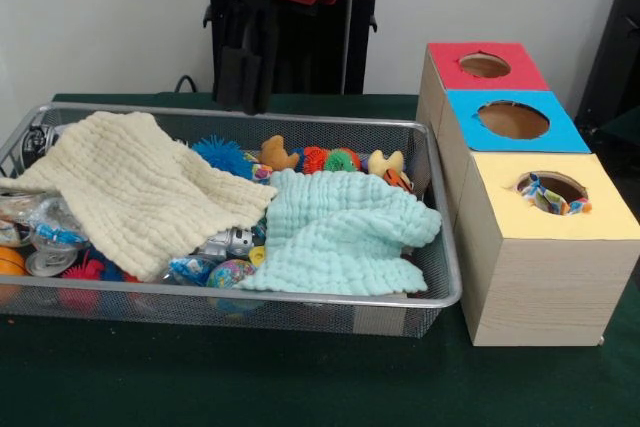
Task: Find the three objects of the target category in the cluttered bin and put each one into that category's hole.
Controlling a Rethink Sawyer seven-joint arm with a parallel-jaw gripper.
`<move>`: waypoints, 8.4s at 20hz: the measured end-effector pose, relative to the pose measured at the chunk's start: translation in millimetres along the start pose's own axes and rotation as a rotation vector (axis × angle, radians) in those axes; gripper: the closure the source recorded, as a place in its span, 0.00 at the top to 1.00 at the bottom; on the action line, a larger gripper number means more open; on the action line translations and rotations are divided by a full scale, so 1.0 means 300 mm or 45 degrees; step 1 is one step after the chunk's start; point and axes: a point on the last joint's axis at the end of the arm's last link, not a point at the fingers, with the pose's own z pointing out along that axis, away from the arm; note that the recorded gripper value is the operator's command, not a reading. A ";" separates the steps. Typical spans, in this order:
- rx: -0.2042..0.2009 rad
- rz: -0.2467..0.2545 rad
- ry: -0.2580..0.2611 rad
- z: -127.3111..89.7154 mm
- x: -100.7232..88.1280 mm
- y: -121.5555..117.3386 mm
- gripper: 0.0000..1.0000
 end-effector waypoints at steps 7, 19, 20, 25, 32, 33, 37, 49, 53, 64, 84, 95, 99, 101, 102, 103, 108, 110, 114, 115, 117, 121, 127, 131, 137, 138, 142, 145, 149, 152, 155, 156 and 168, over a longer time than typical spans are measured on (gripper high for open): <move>0.031 0.018 0.056 -0.041 -0.024 -0.019 0.00; 0.031 0.035 0.080 -0.081 -0.091 0.009 0.00; 0.032 0.035 0.082 -0.077 -0.090 0.009 0.00; 0.037 0.026 0.075 -0.021 -0.080 0.008 0.00; 0.075 -0.003 0.004 0.065 -0.092 -0.034 1.00; 0.076 -0.003 0.002 0.067 -0.093 -0.036 1.00; 0.093 -0.005 -0.034 0.094 -0.112 -0.078 1.00; 0.174 -0.019 -0.037 0.166 -0.090 -0.201 1.00; 0.182 -0.023 -0.015 0.203 -0.055 -0.232 1.00; 0.215 -0.057 0.015 0.248 0.012 -0.254 1.00; 0.254 -0.078 -0.023 0.183 0.010 -0.251 1.00; 0.263 -0.077 -0.039 0.139 0.006 -0.261 1.00; 0.273 -0.083 -0.030 0.153 0.035 -0.283 1.00; 0.273 -0.087 -0.031 0.162 0.046 -0.290 1.00; 0.268 -0.092 -0.039 0.174 0.055 -0.295 1.00; 0.265 -0.095 -0.043 0.181 0.062 -0.298 1.00; 0.239 -0.106 -0.076 0.217 0.078 -0.305 1.00; 0.225 -0.113 -0.093 0.237 0.087 -0.306 1.00; 0.205 -0.128 -0.106 0.281 0.122 -0.307 1.00; 0.203 -0.131 -0.104 0.292 0.130 -0.309 1.00; 0.208 -0.135 -0.093 0.324 0.152 -0.320 1.00; 0.225 -0.137 -0.071 0.353 0.176 -0.342 1.00; 0.239 -0.139 -0.040 0.377 0.212 -0.363 1.00; 0.243 -0.131 -0.015 0.403 0.240 -0.397 1.00; 0.245 -0.101 -0.010 0.454 0.235 -0.467 1.00; 0.245 -0.100 -0.010 0.458 0.236 -0.472 1.00; 0.250 -0.085 0.002 0.498 0.243 -0.514 1.00; 0.254 -0.077 0.017 0.525 0.254 -0.536 1.00; 0.258 -0.075 0.034 0.546 0.271 -0.548 1.00; 0.259 -0.077 0.044 0.551 0.284 -0.549 1.00; 0.260 -0.080 0.063 0.555 0.311 -0.552 1.00; 0.262 -0.082 0.083 0.559 0.337 -0.555 1.00; 0.272 -0.099 0.189 0.598 0.480 -0.571 1.00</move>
